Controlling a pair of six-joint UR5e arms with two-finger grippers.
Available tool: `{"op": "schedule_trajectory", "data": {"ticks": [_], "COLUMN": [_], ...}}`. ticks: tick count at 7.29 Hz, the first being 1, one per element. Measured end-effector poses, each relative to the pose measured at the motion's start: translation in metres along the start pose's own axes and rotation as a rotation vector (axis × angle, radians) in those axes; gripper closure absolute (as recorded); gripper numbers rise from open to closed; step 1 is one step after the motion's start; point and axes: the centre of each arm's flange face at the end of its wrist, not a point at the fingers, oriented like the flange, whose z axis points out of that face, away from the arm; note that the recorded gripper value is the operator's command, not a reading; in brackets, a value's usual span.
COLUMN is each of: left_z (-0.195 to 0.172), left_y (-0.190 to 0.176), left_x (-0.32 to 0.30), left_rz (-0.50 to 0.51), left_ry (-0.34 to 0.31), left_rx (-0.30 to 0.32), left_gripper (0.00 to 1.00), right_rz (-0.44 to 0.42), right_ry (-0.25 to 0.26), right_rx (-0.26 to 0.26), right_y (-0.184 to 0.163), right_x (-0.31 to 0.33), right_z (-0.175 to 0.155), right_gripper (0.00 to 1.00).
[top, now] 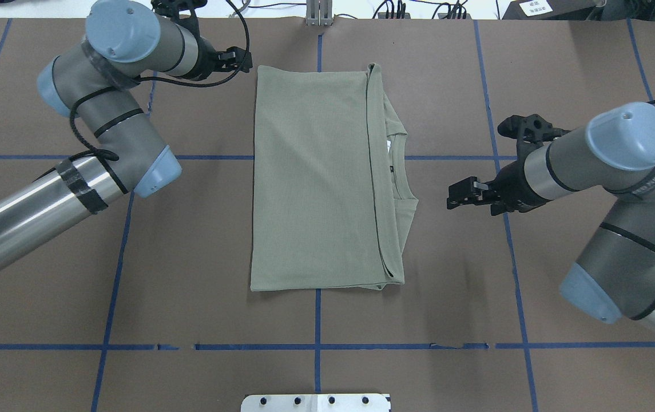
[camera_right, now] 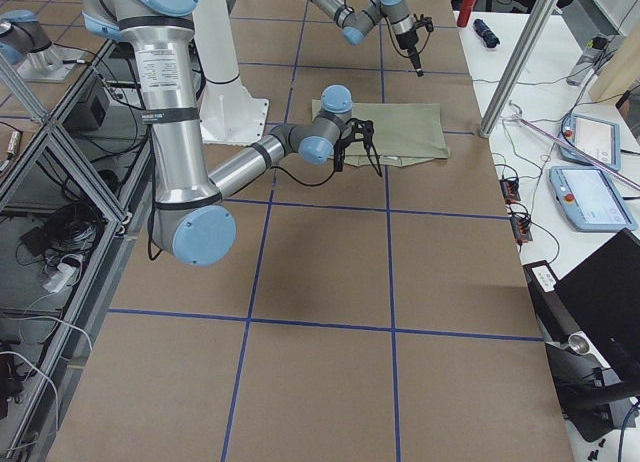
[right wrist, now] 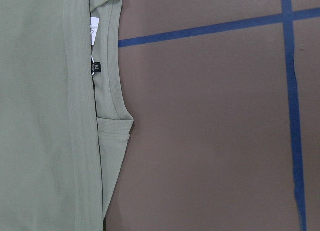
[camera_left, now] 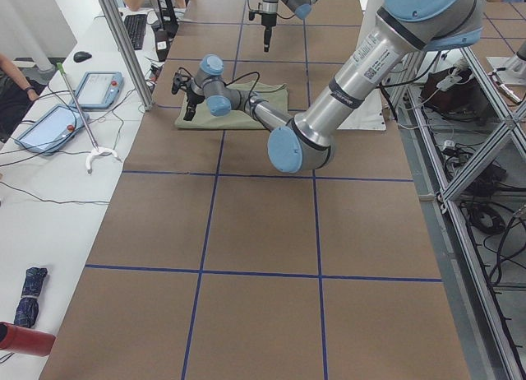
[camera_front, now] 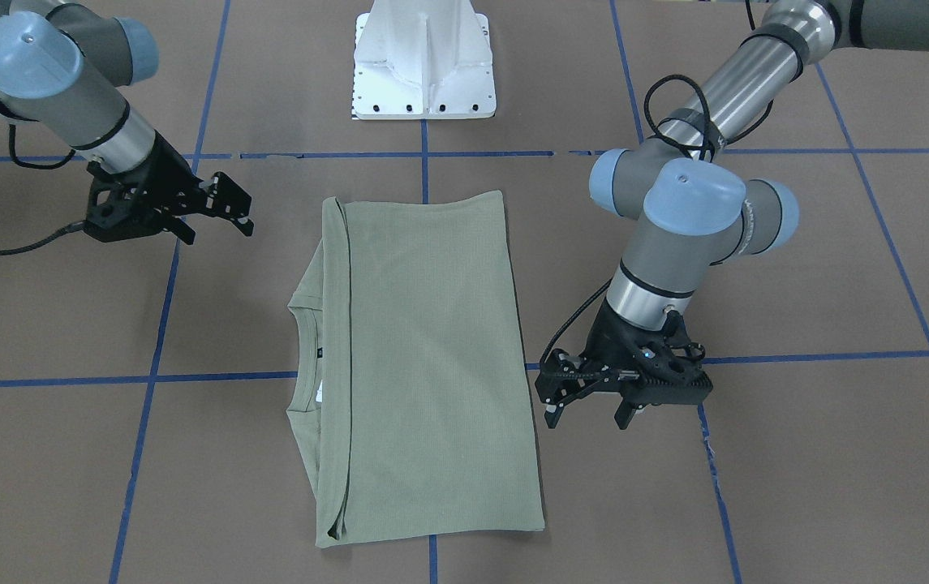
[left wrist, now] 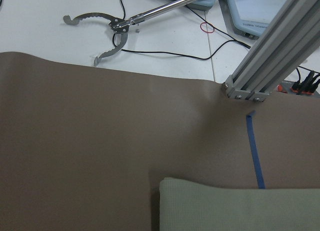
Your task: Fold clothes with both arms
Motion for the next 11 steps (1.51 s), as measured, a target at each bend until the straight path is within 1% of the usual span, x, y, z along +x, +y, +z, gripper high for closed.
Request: {"op": "schedule_trajectory", "data": {"ticks": [1,2,3,4,6,9,11], "left_z": [-0.024,-0.047,-0.064,-0.072,-0.072,-0.07,-0.07], "left_y": [0.012,0.023,0.032,0.038,0.045,0.047,0.047], "left_x": [-0.007,-0.01,-0.013,-0.016,-0.025,-0.028,-0.028], "left_rz": [0.002,0.004,0.005,0.005,0.004,0.004,0.003], "left_ry": [0.016,0.029,0.039,0.042,0.036,0.034,0.035], "left_rx": [-0.018,-0.037,-0.053,-0.062,-0.073,-0.076,-0.075], "left_gripper": [0.0,0.0,0.0,0.0,0.0,0.0,0.0], "right_rz": [-0.032,-0.083,-0.122,-0.142,-0.169,-0.213,-0.225], "right_ry": [0.057,0.126,0.188,0.235,0.31,0.455,0.501], "right_rx": [0.01,0.016,0.02,0.026,0.034,-0.008,-0.036], "right_y": [-0.011,-0.022,-0.033,-0.041,-0.048,-0.056,-0.056], "right_x": [-0.033,-0.064,-0.092,-0.114,-0.14,-0.183,-0.182], "right_z": [0.022,0.037,0.05,0.065,0.094,0.118,0.131], "right_gripper": [0.0,0.0,0.0,0.0,0.0,0.0,0.0]}}
